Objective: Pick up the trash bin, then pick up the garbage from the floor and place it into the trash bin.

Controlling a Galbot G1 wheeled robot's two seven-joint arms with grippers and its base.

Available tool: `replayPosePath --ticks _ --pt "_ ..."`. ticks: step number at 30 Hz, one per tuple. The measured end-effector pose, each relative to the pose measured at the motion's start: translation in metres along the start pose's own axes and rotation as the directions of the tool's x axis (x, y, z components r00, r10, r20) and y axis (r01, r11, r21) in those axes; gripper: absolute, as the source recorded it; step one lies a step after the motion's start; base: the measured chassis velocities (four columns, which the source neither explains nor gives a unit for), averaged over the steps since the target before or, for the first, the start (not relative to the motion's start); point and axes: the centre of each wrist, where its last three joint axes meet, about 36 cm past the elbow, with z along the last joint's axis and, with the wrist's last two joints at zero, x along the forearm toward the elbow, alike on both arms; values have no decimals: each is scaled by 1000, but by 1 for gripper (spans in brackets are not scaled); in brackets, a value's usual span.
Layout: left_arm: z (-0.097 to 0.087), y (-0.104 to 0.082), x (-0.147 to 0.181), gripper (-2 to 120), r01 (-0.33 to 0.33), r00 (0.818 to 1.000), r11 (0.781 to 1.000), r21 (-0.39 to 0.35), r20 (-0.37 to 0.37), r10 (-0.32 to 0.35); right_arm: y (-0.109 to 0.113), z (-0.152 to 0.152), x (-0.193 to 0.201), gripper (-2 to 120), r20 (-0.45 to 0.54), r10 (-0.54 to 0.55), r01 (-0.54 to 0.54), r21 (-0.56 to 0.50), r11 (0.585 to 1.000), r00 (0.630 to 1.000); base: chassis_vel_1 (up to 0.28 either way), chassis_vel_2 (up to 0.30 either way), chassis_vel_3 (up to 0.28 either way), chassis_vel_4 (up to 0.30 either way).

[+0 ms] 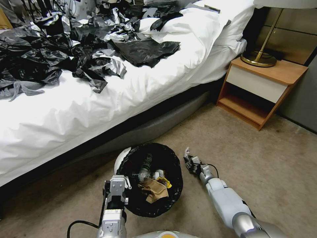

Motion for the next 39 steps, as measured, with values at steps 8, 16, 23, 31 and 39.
replayPosePath --ticks 8,16,23,31,39 --pt "-1 0 0 0 1 1000 1000 1 2 -1 4 -1 3 0 23 5 -5 1 1000 1000 0 0 0 0" --pt "-1 0 0 0 2 1000 1000 1 2 -2 10 2 8 0 57 10 -10 -5 1000 998 0 0 0 0" --pt "4 -1 -3 0 0 1000 1000 -6 -7 0 26 -30 34 0 401 -44 -10 132 991 915 0 0 0 0" --pt "8 2 -5 0 1 1000 1000 -8 -21 -2 40 -168 103 0 743 -282 17 343 939 608 0 0 0 0" --pt "9 1 -7 0 -10 999 1000 21 -42 11 114 -192 198 0 760 -474 237 410 881 445 0 0 0 0"
